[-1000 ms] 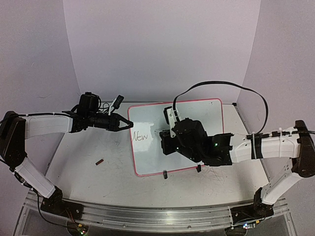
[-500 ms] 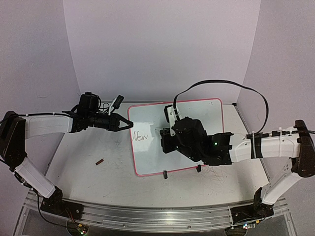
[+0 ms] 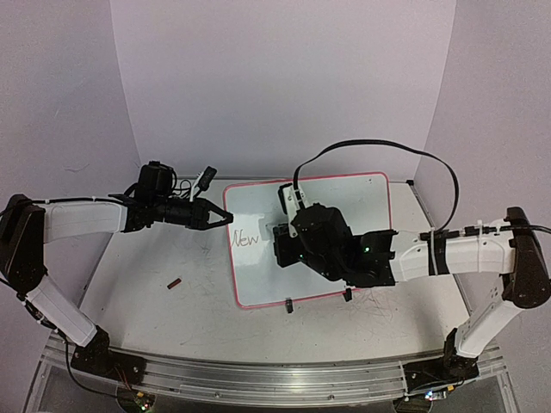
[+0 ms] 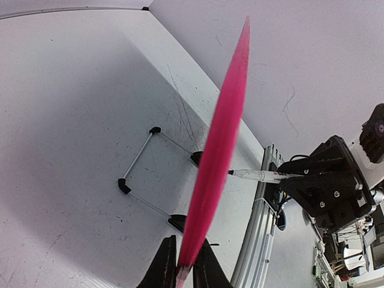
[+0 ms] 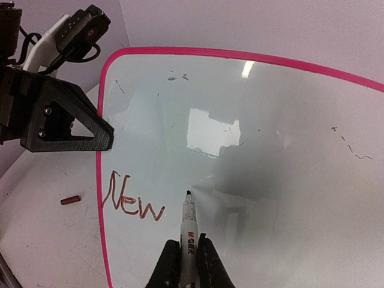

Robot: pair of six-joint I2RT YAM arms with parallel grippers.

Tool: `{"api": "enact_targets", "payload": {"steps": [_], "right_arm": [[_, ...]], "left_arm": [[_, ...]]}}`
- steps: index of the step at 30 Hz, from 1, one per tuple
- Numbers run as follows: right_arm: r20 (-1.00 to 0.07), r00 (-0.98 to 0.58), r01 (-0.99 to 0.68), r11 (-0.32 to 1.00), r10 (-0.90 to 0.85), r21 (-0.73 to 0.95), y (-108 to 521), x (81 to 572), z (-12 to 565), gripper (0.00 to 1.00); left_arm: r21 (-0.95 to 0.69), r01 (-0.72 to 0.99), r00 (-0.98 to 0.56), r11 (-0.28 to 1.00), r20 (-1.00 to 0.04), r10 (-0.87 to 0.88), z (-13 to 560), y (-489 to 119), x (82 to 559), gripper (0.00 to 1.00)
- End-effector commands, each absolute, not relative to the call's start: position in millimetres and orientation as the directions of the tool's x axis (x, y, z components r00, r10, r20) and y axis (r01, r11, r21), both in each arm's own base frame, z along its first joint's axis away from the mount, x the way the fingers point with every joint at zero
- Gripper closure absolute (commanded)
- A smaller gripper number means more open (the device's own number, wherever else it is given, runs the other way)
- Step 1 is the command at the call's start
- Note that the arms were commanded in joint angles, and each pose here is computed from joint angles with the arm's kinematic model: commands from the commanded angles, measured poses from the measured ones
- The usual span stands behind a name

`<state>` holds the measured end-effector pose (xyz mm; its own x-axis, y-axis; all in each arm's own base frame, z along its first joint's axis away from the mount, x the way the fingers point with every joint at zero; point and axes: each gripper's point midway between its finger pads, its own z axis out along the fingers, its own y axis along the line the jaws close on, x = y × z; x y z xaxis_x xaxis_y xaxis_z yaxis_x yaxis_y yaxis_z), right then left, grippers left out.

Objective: Write a sentence on the whiteboard

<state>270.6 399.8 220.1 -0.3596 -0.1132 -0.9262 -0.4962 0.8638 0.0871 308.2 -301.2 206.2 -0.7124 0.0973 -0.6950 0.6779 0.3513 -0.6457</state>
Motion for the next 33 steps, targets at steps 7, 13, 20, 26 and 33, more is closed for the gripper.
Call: {"api": "enact_targets", "payload": {"steps": [7, 13, 20, 26, 33], "right_arm": [[-0.934, -0.347, -0.499, 0.860, -0.085, 0.107, 411.0, 275.5, 231.1, 1.00], [-0.928, -0.362, -0.472, 0.876, -0.091, 0.098, 407.8, 278.1, 223.4, 1.00], [-0.918, -0.385, -0.431, 0.898, -0.100, 0.082, 397.1, 279.1, 212.7, 1.00], [-0.914, -0.392, -0.420, 0.904, -0.101, 0.081, 393.7, 278.7, 210.5, 1.00], [-0.924, -0.370, -0.509, 0.852, -0.092, 0.119, 400.4, 265.0, 225.7, 1.00]], "left_arm": [[-0.633, 0.706, -0.688, 0.317, -0.719, 0.097, 217.1, -305.0, 303.5, 0.90], [-0.633, 0.707, -0.688, 0.317, -0.719, 0.097, 217.3, -305.2, 303.1, 0.90], [-0.632, 0.708, -0.687, 0.316, -0.720, 0.098, 217.4, -305.7, 302.8, 0.90], [-0.633, 0.706, -0.689, 0.317, -0.718, 0.101, 215.4, -306.2, 302.8, 0.90], [-0.632, 0.707, -0.688, 0.317, -0.719, 0.101, 215.6, -306.4, 303.2, 0.90]]}}
